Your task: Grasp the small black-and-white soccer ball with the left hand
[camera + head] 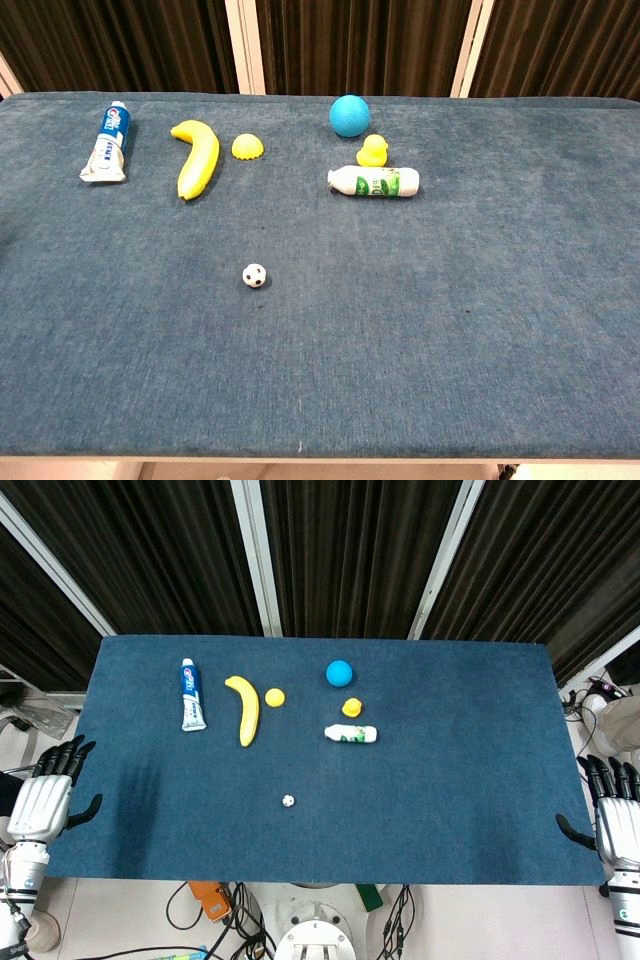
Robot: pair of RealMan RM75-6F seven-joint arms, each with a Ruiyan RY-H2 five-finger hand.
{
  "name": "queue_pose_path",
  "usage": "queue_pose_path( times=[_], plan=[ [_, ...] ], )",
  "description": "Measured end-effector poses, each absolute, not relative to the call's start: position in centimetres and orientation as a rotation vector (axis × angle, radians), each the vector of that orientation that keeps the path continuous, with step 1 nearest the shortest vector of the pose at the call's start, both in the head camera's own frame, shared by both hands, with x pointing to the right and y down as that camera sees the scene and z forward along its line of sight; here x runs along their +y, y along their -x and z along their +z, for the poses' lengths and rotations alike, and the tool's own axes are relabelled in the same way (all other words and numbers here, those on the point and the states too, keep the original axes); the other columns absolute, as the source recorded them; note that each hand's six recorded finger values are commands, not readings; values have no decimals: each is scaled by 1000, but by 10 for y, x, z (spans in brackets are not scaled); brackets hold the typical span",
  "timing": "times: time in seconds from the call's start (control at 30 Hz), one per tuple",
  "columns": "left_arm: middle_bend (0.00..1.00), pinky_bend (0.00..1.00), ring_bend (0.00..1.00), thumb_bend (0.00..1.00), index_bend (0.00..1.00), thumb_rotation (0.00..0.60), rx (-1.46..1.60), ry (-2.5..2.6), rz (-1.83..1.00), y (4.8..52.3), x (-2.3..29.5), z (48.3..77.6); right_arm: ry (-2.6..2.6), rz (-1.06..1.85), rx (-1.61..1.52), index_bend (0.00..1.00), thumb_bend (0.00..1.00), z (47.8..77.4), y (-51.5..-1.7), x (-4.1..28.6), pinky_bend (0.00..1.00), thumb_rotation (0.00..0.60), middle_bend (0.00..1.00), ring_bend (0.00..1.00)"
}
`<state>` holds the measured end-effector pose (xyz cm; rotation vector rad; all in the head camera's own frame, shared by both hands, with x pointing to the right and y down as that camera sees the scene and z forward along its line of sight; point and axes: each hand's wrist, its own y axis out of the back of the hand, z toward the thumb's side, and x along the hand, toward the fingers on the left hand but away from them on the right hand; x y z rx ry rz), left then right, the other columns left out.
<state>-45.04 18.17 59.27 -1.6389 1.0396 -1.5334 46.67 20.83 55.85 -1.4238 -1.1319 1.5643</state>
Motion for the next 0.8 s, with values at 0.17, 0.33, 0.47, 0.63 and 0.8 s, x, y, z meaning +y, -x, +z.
queue_pose_path(
  times=[0.17,0.33,0.47,0.63,0.8],
  plan=[
    [0,67,0,328,72,600,1064,1702,-1521,450,181,598,1427,1572,-1130,164,349,559,-467,208,0,600,157,71],
    [0,67,0,327,72,600,1089,1761,-1487,449,179,602,1429,1573,-1127,164,350,559,-467,209,0,600,157,71],
    [0,67,0,301,72,600,1093,1809,-1468,446,179,607,1430,1577,-1129,167,350,560,-467,209,0,600,157,71],
    [0,67,0,277,72,600,1124,1895,-1417,436,179,615,1437,1581,-1115,169,349,562,-465,210,0,600,157,71],
    [0,67,0,263,72,600,1102,2003,-1383,426,182,631,1442,1584,-1104,169,349,563,-463,211,0,600,157,71]
  ],
)
